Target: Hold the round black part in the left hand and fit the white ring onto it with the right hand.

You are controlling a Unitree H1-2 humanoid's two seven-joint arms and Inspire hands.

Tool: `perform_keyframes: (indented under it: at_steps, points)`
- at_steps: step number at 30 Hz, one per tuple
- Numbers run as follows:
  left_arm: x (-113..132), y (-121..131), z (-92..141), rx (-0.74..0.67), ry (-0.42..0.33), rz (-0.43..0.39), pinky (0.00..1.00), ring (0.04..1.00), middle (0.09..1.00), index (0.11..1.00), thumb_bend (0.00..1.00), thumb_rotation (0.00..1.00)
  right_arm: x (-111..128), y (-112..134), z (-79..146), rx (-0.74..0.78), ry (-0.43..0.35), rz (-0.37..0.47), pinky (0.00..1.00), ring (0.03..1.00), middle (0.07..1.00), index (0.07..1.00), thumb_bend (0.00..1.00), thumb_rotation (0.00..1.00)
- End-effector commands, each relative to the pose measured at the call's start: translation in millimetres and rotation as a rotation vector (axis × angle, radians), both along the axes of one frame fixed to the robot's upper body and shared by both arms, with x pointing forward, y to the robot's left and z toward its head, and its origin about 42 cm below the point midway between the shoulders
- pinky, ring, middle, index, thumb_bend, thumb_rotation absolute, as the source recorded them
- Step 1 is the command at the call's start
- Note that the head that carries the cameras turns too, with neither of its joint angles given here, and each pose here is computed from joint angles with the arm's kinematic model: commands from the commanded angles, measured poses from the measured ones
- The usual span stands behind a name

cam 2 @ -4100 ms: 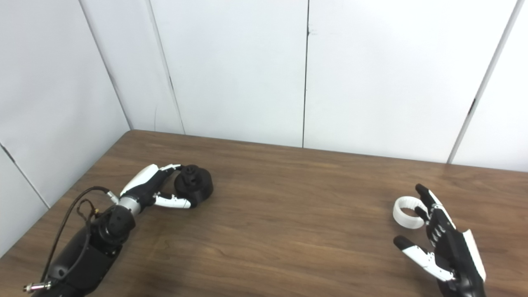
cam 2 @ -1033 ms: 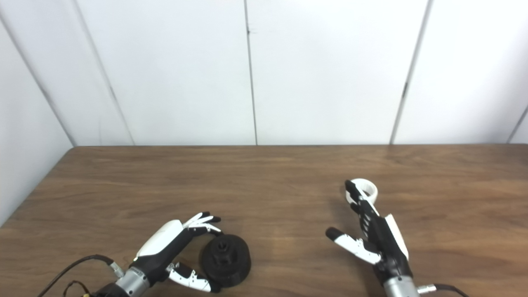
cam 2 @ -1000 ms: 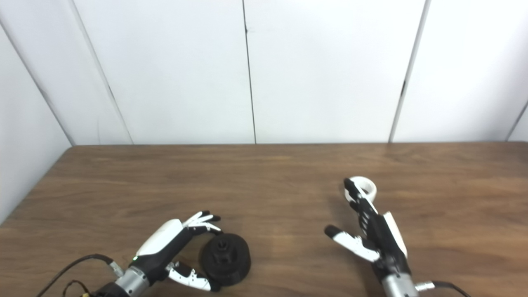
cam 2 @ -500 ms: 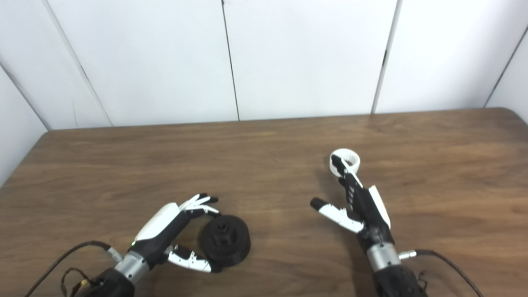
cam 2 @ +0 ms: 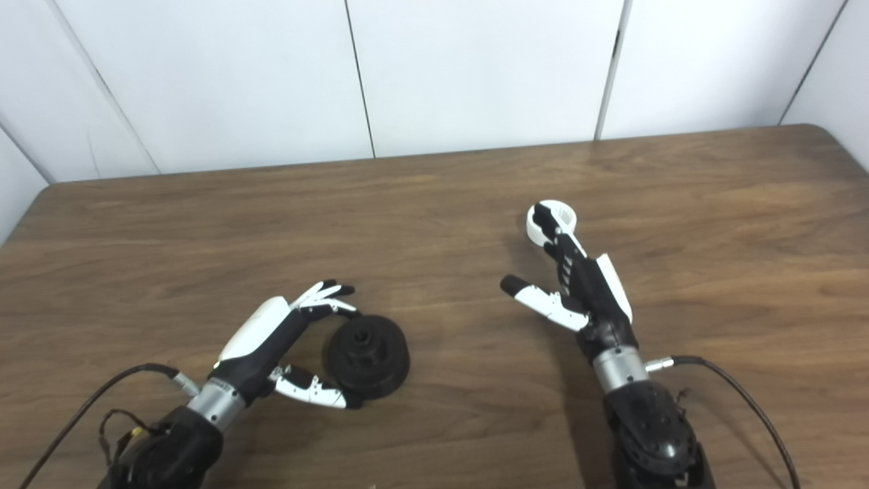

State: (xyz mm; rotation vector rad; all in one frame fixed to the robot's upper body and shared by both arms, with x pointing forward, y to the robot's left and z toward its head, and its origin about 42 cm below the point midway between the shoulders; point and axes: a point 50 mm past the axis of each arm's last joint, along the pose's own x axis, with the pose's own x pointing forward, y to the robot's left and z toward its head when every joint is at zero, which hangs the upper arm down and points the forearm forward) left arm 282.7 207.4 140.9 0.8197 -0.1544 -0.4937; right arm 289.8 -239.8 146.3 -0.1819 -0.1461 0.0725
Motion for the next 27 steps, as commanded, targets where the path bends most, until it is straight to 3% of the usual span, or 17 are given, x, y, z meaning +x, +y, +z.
perform_keyframes:
  at_steps: [1, 27]
  points:
    - [3, -6, 12, 0.003, -0.056, -0.026, 0.92, 0.984, 0.920, 0.642, 0.81, 0.22, 4, -2, 18, 0.004, -0.069, 0.003, 0.97, 0.984, 0.948, 0.946, 0.94, 0.55]
    - [-10, -27, 2, -0.017, -0.097, -0.040, 0.99, 0.982, 0.919, 0.641, 0.83, 0.22, 4, -9, 22, -0.010, -0.061, 0.001, 1.00, 0.997, 0.946, 0.942, 0.94, 0.56]
